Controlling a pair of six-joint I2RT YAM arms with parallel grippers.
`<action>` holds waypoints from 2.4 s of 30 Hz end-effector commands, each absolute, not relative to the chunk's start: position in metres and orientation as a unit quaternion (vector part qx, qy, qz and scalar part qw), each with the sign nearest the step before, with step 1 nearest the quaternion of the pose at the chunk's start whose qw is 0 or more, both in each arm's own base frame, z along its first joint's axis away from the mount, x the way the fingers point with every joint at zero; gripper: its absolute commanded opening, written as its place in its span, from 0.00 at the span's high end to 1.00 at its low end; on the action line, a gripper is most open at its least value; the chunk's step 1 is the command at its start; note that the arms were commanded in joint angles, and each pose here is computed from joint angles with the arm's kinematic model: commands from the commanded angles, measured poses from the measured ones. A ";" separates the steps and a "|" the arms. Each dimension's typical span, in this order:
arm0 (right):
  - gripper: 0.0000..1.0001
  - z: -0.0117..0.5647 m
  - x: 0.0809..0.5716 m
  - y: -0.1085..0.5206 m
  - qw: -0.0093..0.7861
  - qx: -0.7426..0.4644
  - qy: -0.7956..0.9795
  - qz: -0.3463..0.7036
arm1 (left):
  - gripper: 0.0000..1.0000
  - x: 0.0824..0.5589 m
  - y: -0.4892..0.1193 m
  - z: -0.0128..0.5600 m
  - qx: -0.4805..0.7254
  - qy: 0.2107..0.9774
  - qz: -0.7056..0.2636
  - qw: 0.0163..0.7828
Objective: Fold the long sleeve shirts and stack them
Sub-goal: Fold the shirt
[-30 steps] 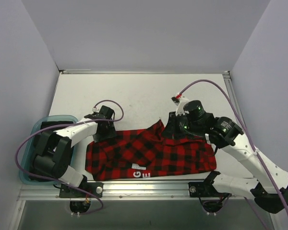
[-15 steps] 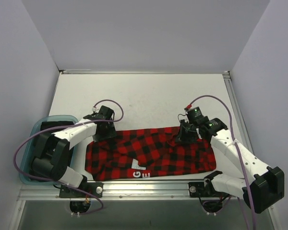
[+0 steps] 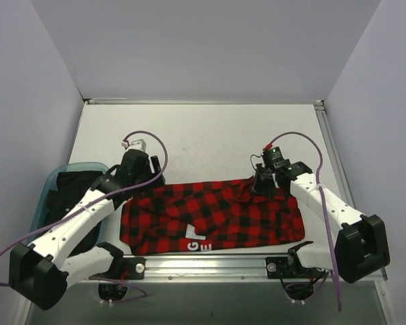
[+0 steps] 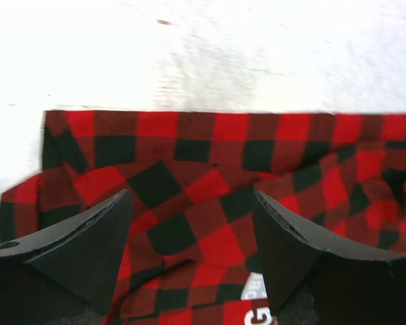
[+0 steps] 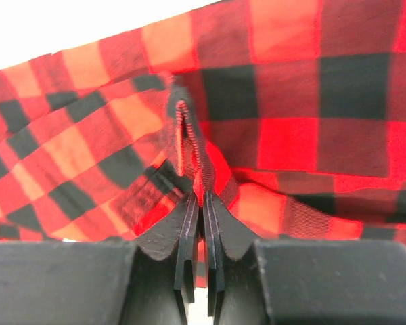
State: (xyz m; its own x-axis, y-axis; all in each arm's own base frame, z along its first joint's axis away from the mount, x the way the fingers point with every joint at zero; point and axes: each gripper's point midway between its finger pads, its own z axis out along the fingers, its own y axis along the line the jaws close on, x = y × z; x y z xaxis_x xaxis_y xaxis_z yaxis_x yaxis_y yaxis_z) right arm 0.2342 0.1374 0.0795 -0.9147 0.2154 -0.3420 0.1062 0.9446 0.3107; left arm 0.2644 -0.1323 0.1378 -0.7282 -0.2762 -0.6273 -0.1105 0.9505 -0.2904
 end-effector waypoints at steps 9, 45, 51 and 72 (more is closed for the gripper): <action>0.93 0.081 0.236 0.112 0.203 0.092 0.968 0.114 | 0.20 0.216 -0.169 0.109 -0.056 0.941 -0.173 0.287; 0.96 0.152 0.221 0.091 0.194 0.131 0.957 0.170 | 0.29 0.216 -0.136 0.045 -0.069 0.964 -0.054 0.253; 0.90 0.143 0.205 0.071 0.172 0.131 0.969 0.117 | 0.28 0.211 -0.131 0.046 -0.071 0.966 -0.046 0.245; 0.57 0.130 0.236 0.131 0.251 0.095 0.934 0.234 | 0.18 0.211 -0.227 0.158 -0.003 0.922 -0.254 0.291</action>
State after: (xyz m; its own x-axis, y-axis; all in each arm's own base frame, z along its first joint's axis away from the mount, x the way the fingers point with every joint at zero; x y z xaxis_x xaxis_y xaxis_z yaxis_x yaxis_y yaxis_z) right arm 0.2396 0.0974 0.1375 -0.8541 0.2430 -0.4598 0.0945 0.9419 0.3224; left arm 0.2164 -0.1880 0.1413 -0.8174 -0.1510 -0.5560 0.0725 0.9304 -0.3593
